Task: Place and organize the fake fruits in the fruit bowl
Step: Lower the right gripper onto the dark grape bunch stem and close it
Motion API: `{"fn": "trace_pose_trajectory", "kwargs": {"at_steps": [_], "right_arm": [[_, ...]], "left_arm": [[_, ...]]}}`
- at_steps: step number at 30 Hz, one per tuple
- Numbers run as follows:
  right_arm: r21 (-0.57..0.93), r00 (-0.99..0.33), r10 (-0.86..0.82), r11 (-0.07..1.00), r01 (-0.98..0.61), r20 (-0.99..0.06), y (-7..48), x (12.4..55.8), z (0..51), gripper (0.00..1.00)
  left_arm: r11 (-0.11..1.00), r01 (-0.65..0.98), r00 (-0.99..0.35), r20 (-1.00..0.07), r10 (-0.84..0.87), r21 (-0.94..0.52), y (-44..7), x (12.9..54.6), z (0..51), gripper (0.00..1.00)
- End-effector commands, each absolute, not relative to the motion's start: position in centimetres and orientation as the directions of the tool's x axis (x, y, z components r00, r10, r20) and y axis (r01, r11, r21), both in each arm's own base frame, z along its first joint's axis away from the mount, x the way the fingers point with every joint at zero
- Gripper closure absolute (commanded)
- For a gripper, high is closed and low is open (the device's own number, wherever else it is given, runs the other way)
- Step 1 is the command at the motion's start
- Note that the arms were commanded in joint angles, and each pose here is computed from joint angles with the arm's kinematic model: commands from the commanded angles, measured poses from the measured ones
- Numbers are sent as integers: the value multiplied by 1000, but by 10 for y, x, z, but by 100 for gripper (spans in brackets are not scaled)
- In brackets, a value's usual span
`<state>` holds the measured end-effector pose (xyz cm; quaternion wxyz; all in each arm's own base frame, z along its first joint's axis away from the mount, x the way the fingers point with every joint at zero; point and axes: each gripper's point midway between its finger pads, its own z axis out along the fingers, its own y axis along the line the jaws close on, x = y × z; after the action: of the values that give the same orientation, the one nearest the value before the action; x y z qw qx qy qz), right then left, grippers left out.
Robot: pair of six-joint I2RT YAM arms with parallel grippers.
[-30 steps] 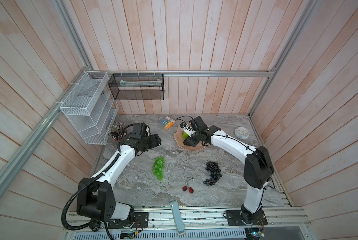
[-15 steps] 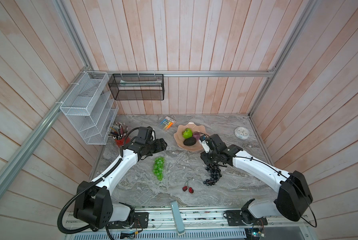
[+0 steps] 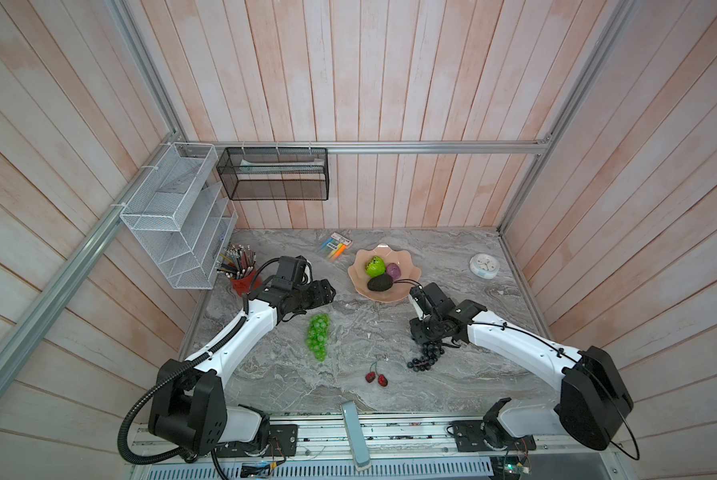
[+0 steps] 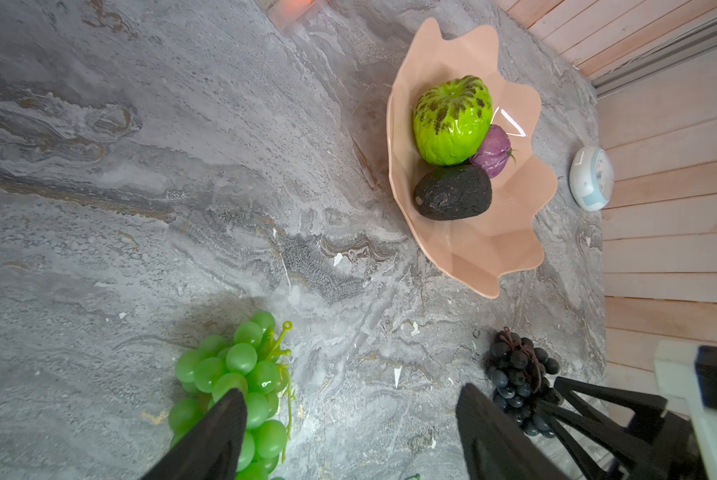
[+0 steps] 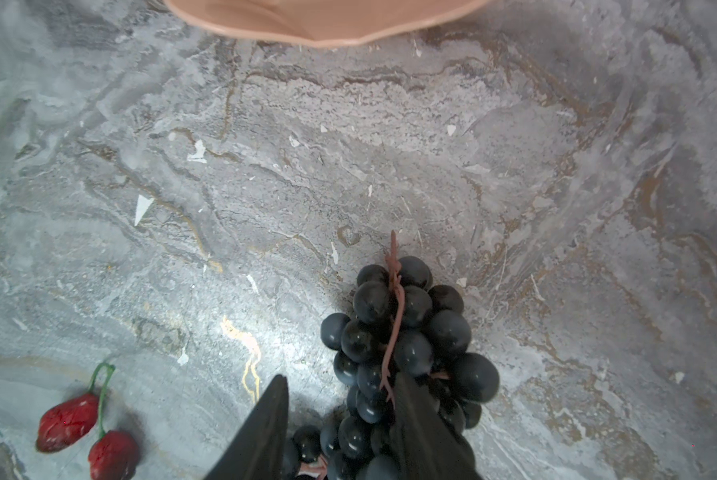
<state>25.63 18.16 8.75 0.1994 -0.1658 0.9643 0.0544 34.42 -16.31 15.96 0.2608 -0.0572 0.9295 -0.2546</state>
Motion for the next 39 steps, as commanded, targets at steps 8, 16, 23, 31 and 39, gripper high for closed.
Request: {"fn": "trace_pose_trajectory", "kwargs": {"at_steps": [8,16,23,31,39], "right_arm": [[-40,-888,-294,953,-300,-355,167,255,75,71],[-51,-882,-311,948,-314,-355,168,257,66,87],[-54,-870,-316,946,-319,-380,169,261,71,100],[-24,-834,-285,950,-311,-473,171,266,97,100],[-17,-790,-256,954,-298,-557,168,270,123,100]], "left_arm": [[856,39,-857,-458,-236,-515,-166,350,158,18],[857,37,-858,-456,-237,-514,-165,350,157,18],[858,31,-858,-454,-240,-512,-164,349,157,18],[861,28,-858,-454,-240,-508,-163,351,156,18],[860,30,-857,-456,-240,-509,-164,352,157,18]]}}
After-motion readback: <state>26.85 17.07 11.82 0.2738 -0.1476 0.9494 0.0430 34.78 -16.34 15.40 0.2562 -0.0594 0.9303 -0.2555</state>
